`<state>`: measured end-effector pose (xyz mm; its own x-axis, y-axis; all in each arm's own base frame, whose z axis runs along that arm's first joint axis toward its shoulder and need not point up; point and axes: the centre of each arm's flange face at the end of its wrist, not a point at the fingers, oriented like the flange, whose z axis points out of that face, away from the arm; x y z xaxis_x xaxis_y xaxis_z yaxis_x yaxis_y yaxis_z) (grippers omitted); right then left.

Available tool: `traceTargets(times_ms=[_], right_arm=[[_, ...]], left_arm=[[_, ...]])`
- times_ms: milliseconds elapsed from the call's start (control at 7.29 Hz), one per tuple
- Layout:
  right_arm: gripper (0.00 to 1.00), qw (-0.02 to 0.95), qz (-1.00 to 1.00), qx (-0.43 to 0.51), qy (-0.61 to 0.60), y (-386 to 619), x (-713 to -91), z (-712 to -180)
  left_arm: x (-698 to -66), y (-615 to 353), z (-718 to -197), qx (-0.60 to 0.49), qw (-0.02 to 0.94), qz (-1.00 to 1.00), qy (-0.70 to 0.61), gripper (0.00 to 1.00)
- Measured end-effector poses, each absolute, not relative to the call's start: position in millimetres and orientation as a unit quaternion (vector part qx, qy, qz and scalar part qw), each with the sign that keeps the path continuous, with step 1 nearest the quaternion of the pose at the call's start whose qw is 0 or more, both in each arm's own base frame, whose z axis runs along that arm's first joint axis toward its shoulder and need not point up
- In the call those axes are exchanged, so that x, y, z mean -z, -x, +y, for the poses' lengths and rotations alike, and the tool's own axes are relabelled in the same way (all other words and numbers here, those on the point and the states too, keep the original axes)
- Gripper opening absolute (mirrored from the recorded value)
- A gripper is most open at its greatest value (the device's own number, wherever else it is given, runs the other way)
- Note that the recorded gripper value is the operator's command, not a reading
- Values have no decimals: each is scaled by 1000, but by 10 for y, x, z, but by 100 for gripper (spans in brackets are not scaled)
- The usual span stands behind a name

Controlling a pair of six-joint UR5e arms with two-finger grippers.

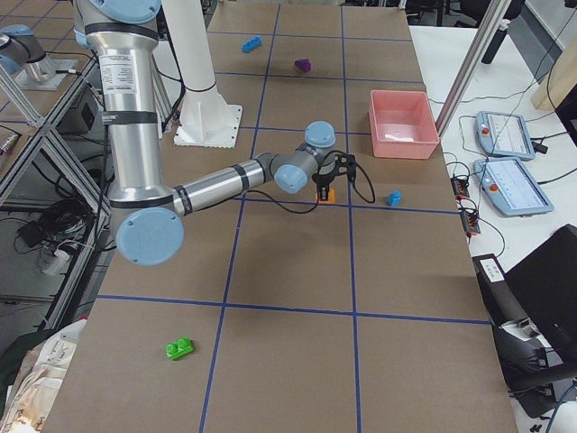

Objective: Put all blocks into box

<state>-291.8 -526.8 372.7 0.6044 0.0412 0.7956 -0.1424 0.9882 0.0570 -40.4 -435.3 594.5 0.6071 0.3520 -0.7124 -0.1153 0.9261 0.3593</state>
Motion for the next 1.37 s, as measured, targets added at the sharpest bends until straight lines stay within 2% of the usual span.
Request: traceTargets(times_ms=[274,686,1097,1371], right_arm=[[0,896,-435,-74,-41,3438,-2711,-5985],[0,901,-420,-101,-32,4108,-1709,-7018],[0,904,-410,-107,-57,4487,-1768,-7533],[0,912,-393,-102,-63,4682,-1904,-7625]], left_arm=[[-5965,403,-4353,-131,886,424,-138,100],[-5966,403,-4360,-131,885,424,-139,100],[-5947,402,-4375,-132,885,424,-141,100],[-5942,402,-4378,-133,885,424,-141,100]])
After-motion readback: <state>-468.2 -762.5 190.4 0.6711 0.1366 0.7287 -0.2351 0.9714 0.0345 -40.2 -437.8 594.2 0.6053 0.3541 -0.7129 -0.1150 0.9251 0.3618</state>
